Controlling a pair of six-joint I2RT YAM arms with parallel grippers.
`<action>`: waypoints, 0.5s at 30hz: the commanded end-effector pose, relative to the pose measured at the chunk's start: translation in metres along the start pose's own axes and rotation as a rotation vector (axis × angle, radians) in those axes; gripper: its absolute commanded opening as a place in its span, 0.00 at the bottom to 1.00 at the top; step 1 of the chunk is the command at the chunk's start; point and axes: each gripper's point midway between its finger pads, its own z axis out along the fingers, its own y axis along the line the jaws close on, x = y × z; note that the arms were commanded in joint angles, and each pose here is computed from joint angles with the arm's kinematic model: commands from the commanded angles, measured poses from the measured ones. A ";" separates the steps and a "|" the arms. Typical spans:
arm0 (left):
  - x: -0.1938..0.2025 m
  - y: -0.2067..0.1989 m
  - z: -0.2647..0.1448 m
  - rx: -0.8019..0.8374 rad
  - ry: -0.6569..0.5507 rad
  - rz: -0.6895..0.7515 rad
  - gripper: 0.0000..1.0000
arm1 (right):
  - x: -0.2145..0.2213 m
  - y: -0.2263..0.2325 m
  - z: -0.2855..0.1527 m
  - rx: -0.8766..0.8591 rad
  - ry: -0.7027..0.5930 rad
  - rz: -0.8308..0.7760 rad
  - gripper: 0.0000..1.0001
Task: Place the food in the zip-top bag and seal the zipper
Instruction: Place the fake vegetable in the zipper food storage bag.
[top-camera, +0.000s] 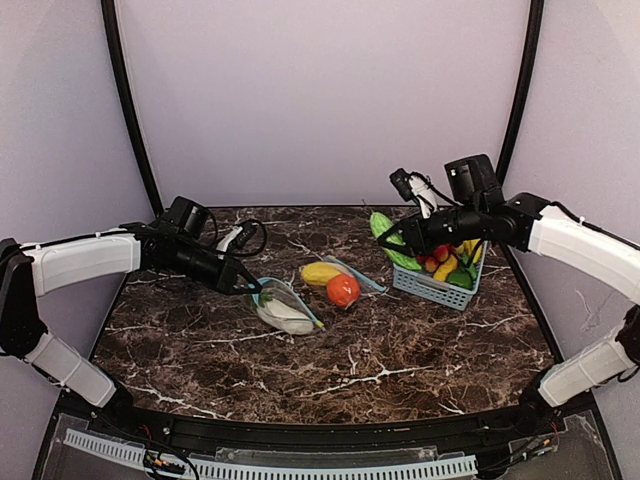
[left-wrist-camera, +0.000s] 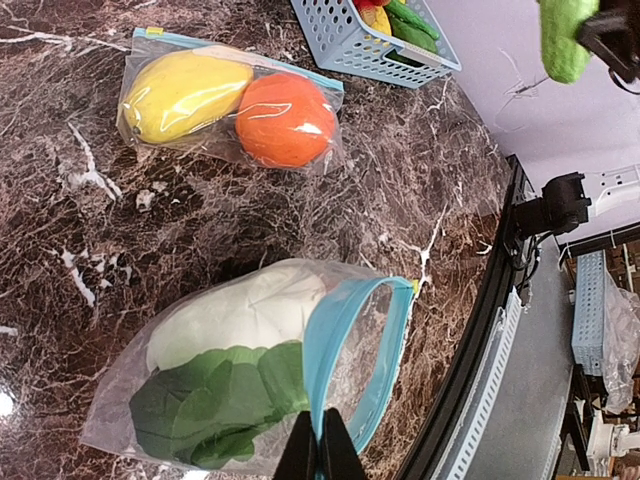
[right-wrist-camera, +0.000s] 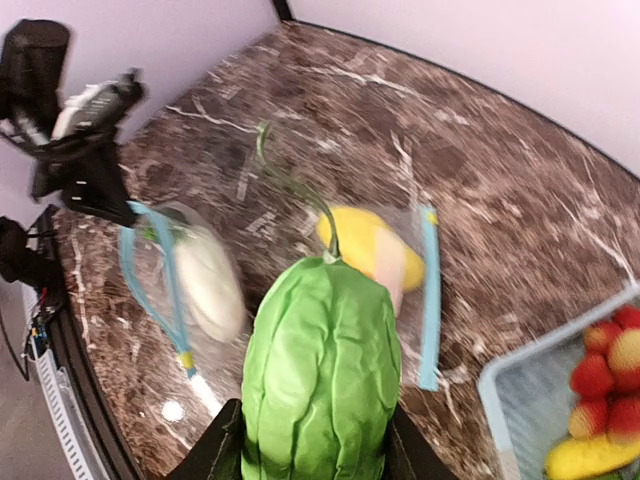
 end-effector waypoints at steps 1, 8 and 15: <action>0.002 -0.006 0.000 0.038 0.008 -0.003 0.01 | -0.031 0.068 0.006 -0.139 -0.221 -0.120 0.39; 0.004 0.001 0.002 0.007 0.025 -0.017 0.01 | -0.047 0.129 0.042 -0.199 -0.407 -0.235 0.38; 0.003 0.006 0.000 -0.032 0.023 -0.003 0.01 | -0.045 0.177 0.085 -0.258 -0.480 -0.301 0.38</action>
